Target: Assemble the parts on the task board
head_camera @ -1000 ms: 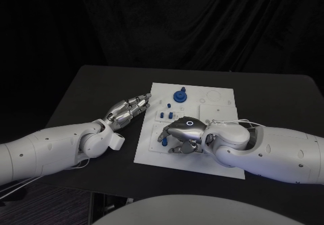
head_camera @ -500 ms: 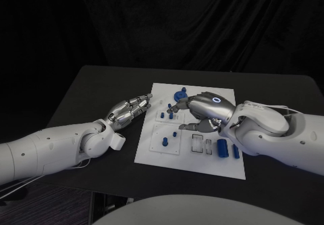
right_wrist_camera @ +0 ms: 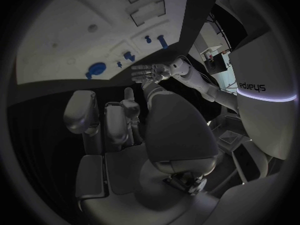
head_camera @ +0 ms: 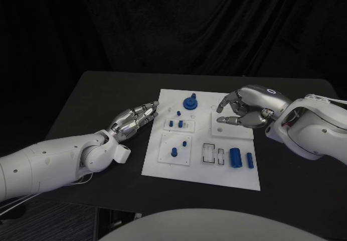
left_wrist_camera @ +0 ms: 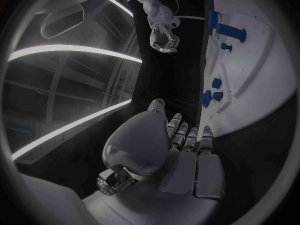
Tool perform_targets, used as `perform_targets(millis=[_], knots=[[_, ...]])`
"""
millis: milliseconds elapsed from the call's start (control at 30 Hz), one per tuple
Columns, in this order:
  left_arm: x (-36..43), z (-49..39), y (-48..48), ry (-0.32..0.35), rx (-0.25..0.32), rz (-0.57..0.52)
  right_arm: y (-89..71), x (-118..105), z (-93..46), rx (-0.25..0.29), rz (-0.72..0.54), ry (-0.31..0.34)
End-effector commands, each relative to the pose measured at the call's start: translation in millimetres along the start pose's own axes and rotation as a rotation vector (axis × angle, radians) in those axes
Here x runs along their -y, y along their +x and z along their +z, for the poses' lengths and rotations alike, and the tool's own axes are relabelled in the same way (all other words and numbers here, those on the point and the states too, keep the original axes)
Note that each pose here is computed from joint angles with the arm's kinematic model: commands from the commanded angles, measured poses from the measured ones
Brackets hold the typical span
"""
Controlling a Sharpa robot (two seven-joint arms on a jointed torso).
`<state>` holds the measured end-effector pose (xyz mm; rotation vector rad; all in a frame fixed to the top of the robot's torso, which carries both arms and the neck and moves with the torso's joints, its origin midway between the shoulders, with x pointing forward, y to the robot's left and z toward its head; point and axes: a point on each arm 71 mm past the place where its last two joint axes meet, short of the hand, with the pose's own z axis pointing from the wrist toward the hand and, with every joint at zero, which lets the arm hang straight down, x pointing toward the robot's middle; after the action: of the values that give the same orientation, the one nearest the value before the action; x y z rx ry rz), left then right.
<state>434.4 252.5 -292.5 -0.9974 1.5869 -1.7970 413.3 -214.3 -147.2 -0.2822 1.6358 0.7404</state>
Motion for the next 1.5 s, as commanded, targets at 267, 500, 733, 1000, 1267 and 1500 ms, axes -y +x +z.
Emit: perform_targets(millis=[267,500,733,1000,1267,1500], knots=[[6.3,-0.1,0.2,0.096,0.007,-0.001,37.7,38,-31.2,-0.2,0.087,0.357],[5.7,-0.5,1.1,0.084,0.0,-0.008,50.5,37,-51.6,-0.23,0.053,0.449],[5.5,-1.1,0.6,0.078,0.0,-0.009,58.8,31,-68.4,-0.238,-0.009,0.488],[5.2,-1.1,0.1,0.075,0.0,-0.009,67.9,28,-73.3,-0.279,-0.029,0.507],[4.8,-1.1,-0.9,0.07,0.0,-0.009,77.3,27,-72.9,-0.313,-0.033,0.509],[4.3,-0.7,-1.0,0.066,-0.003,-0.011,81.6,26,-69.3,-0.319,-0.031,0.496]])
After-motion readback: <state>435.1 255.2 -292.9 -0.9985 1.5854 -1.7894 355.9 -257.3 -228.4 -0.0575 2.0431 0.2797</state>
